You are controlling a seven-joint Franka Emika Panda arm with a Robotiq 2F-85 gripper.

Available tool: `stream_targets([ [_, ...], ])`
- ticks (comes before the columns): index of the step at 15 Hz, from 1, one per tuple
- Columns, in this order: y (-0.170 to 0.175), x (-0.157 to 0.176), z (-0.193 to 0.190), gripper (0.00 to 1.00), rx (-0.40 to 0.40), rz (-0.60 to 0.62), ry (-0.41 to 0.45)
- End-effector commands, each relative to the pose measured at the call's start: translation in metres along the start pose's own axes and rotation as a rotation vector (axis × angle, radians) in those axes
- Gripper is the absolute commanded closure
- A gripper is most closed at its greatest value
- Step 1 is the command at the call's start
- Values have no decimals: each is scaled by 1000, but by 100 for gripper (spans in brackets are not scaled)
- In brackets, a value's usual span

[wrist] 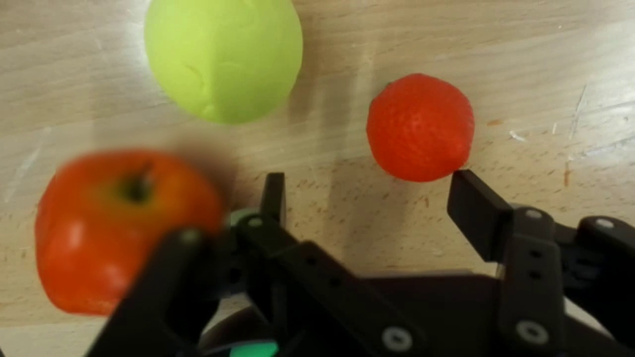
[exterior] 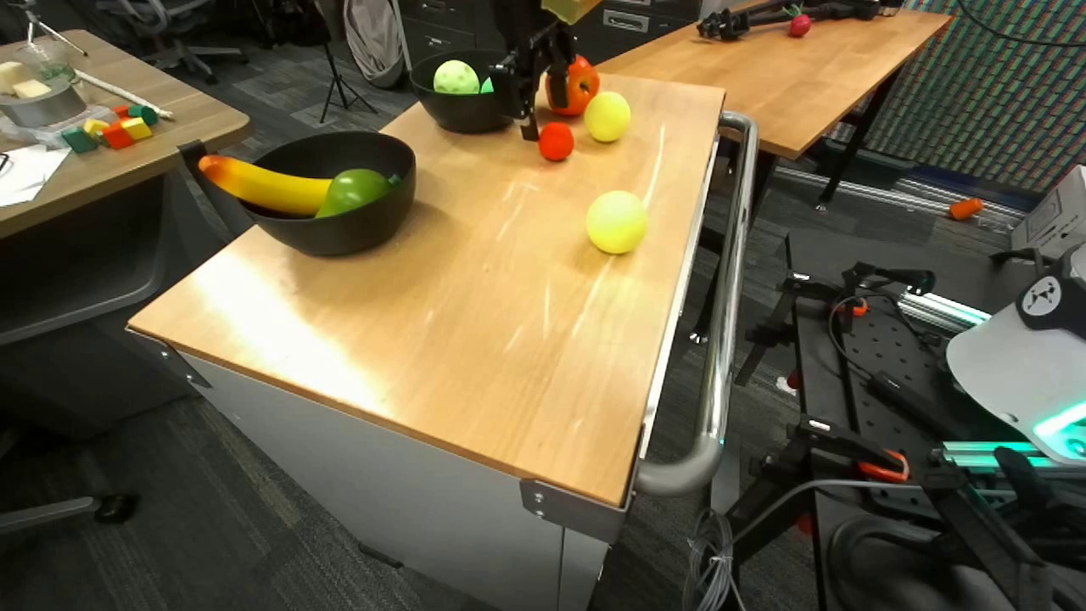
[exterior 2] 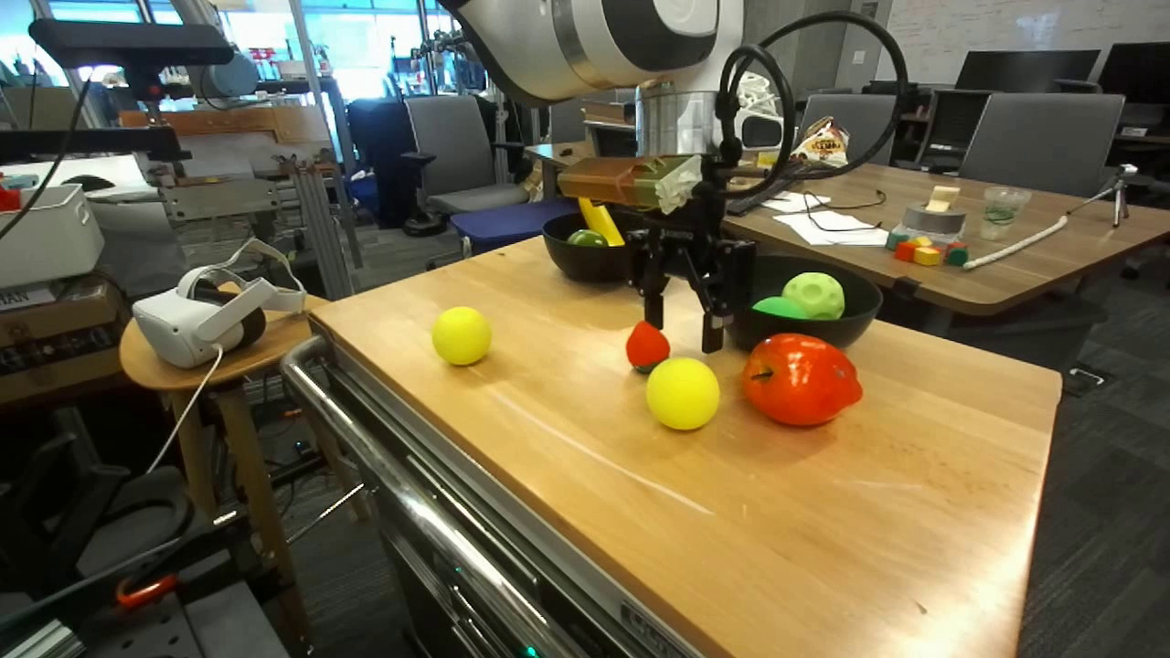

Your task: Put the fruits in the bowls one by one then move the apple to the left

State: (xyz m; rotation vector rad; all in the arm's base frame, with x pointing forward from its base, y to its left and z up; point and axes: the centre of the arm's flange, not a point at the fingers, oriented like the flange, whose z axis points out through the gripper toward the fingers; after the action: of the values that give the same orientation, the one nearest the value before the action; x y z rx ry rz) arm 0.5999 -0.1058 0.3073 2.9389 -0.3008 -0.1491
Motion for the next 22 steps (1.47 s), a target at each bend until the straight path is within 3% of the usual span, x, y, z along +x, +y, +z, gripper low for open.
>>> stream_targets([
  [1,2,3,3,3,34,7,-15],
  [9,3,-7,11,0,71,32,-117],
  [10,2,-8,12,9,68,30,-124],
  [11,1,-8,12,26,67,30,-130],
  [17,-7,-3,18,73,59,19,-132],
  [22,-24,2,-21,77,68,-44,-65],
])
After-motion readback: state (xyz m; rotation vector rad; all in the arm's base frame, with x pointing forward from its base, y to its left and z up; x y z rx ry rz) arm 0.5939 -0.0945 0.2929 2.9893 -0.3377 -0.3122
